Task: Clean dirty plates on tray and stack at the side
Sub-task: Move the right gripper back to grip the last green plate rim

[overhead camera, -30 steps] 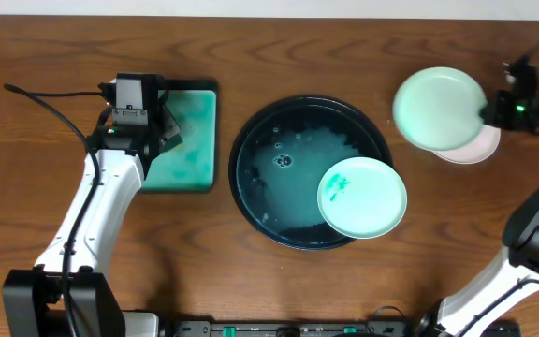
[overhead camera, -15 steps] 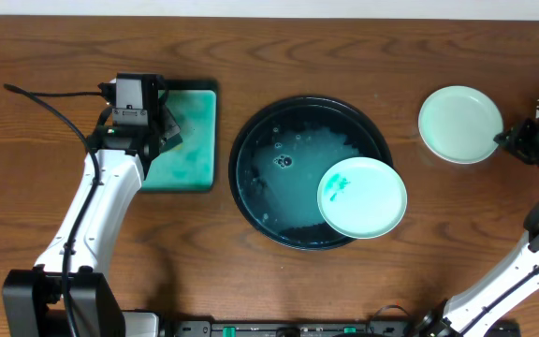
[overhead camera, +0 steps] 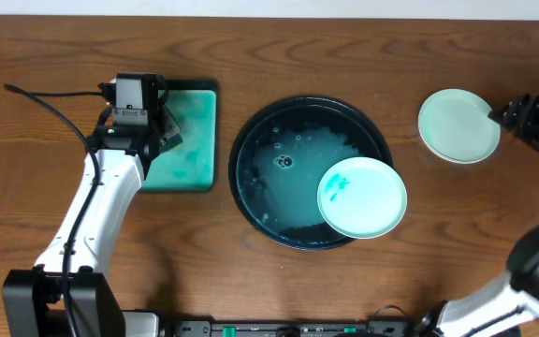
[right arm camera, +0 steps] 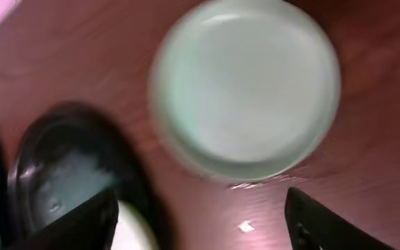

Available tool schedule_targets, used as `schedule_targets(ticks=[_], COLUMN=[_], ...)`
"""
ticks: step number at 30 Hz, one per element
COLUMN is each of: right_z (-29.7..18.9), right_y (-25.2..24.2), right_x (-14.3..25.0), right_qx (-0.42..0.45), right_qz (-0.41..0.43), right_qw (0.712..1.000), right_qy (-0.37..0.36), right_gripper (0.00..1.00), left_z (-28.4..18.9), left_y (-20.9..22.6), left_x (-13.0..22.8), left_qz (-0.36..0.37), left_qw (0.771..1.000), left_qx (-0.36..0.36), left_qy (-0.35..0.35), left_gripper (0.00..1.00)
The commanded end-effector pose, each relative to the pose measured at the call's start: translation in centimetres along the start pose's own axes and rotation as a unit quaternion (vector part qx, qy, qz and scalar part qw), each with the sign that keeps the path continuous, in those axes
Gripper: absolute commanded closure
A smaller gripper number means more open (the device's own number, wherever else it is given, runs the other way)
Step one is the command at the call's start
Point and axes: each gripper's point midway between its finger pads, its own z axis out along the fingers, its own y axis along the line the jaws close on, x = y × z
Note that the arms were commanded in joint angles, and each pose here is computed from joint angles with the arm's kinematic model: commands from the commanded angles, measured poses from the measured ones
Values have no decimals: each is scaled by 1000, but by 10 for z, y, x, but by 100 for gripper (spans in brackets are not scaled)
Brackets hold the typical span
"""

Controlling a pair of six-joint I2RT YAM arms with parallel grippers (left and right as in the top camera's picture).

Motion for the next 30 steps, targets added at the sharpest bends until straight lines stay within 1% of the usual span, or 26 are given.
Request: schedule_targets(ticks=[1, 2, 3, 4, 6, 8, 9, 11, 12, 13, 17, 18, 19, 20, 21, 23, 27, 30], right_z=[-15, -13, -10, -6, 6, 20, 26, 34, 36, 44, 61, 68, 71, 72, 73, 77, 85, 92], right_y=[50, 56, 64, 72, 89, 96, 93, 76, 71, 73, 83, 84, 84, 81, 79, 75, 75, 74], right_x=[26, 34, 43, 53, 73, 92, 99, 112, 117, 131, 161, 174, 181, 189, 194, 213, 232, 241], right_qx=[11, 18, 22, 22, 18, 43, 73, 172, 206, 231, 219, 207, 200, 201, 200, 199, 173, 163], right_qz=[-48, -55, -64, -72, -79, -70, -67, -44, -35, -35, -35, -48, -55, -53, -46, -13, 2, 8], right_qw=[998, 997, 996, 994, 990, 986, 984, 972, 967, 959, 956, 955, 953, 951, 949, 945, 943, 943], right_qy=[29, 44, 63, 81, 115, 143, 150, 151, 149, 158, 189, 208, 220, 231, 239, 261, 285, 290], right_gripper=[25, 21, 4, 1, 1, 1, 1, 1, 1, 1, 1, 1, 7, 26, 32, 31, 30, 29], left_z=[4, 4, 4, 4, 4, 4, 4, 4, 4, 4, 4, 4, 4, 4, 4, 4, 4, 4], left_y=[6, 6, 6, 6, 5, 4, 4, 5, 5, 5, 5, 5, 4, 4, 4, 4, 4, 4], left_x=[2, 2, 2, 2, 2, 0, 0, 1, 1, 2, 2, 1, 0, 0, 0, 0, 0, 0], left_qz=[-3, -3, -3, -3, -4, -4, -4, -4, -4, -3, -4, -4, -4, -4, -4, -4, -4, -4], left_qw=[1000, 1000, 1000, 1000, 1000, 1000, 1000, 1000, 1000, 1000, 1000, 1000, 1000, 1000, 1000, 1000, 1000, 1000], left_qx=[-12, -11, -12, -12, -10, -9, -9, -10, -10, -11, -11, -10, -9, -8, -8, -9, -8, -9], left_qy=[2, 2, 2, 2, 0, -2, -2, -1, -1, 1, 1, -1, -2, -3, -3, -2, -3, -3], left_gripper=[93, 92, 93, 93, 93, 93, 93, 93, 93, 93, 93, 93, 93, 93, 93, 93, 93, 93])
